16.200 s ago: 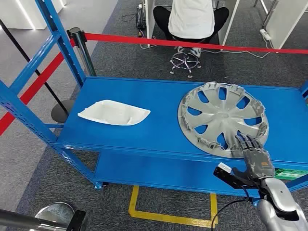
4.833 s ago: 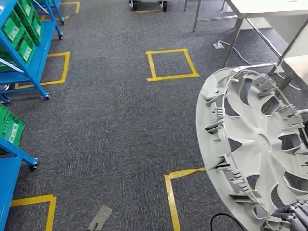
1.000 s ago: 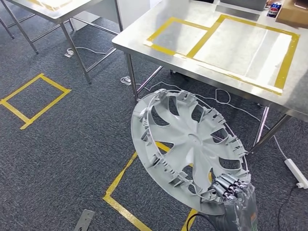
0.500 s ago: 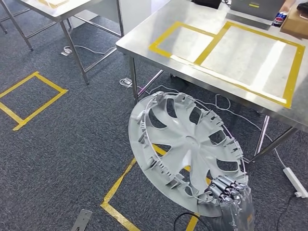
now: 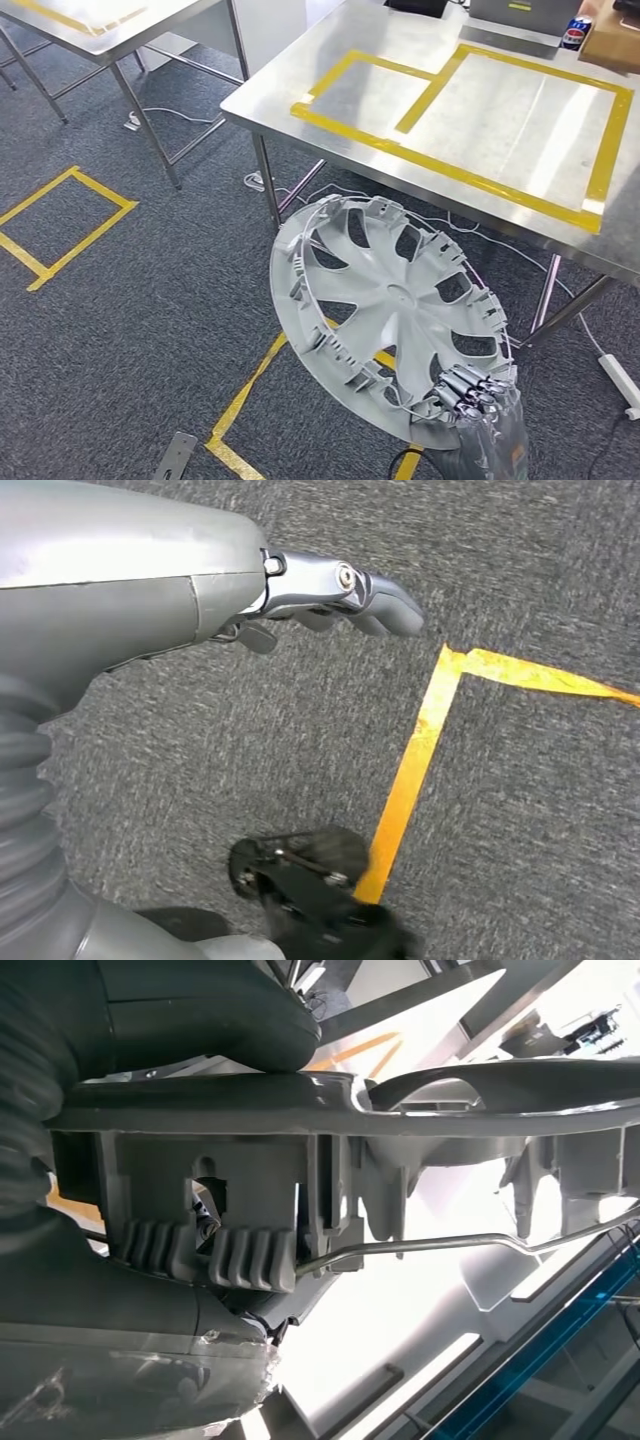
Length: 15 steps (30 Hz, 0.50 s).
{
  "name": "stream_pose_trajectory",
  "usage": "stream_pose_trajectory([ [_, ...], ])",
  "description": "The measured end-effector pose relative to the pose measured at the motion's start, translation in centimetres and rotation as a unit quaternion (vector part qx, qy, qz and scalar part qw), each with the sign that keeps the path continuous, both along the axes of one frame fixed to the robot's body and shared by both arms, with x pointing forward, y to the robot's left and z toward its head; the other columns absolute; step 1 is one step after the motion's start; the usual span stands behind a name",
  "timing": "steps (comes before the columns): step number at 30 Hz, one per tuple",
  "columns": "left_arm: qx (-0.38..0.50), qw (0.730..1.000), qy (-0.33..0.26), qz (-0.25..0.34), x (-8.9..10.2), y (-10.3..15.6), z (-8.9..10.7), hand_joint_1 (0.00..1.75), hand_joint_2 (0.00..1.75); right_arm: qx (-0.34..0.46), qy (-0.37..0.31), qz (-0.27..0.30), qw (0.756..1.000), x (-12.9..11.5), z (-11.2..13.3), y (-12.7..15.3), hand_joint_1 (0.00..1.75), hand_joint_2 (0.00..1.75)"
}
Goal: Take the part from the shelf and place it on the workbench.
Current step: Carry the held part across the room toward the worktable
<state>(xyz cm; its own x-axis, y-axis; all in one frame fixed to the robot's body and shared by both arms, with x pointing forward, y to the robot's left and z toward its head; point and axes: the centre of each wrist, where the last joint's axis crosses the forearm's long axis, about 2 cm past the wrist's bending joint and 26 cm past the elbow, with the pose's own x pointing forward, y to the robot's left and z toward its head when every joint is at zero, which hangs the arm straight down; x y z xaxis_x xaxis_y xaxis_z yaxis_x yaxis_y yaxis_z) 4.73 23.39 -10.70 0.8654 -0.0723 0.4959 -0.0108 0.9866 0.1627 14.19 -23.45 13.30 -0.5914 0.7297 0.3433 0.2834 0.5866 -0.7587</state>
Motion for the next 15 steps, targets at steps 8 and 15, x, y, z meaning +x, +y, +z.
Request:
stream_pose_trajectory([
  [8,0.001,1.000,0.002,0.000,-0.17,0.04,-0.02,0.00,1.75,-0.002,0.002,-0.006,1.000,-0.08,-0.05,0.00,1.75,1.75],
  [15,0.001,1.000,0.001,-0.001,-0.14,0.03,-0.02,0.00,1.75,-0.004,0.001,-0.005,1.000,-0.11,-0.05,0.02,1.75,1.75],
])
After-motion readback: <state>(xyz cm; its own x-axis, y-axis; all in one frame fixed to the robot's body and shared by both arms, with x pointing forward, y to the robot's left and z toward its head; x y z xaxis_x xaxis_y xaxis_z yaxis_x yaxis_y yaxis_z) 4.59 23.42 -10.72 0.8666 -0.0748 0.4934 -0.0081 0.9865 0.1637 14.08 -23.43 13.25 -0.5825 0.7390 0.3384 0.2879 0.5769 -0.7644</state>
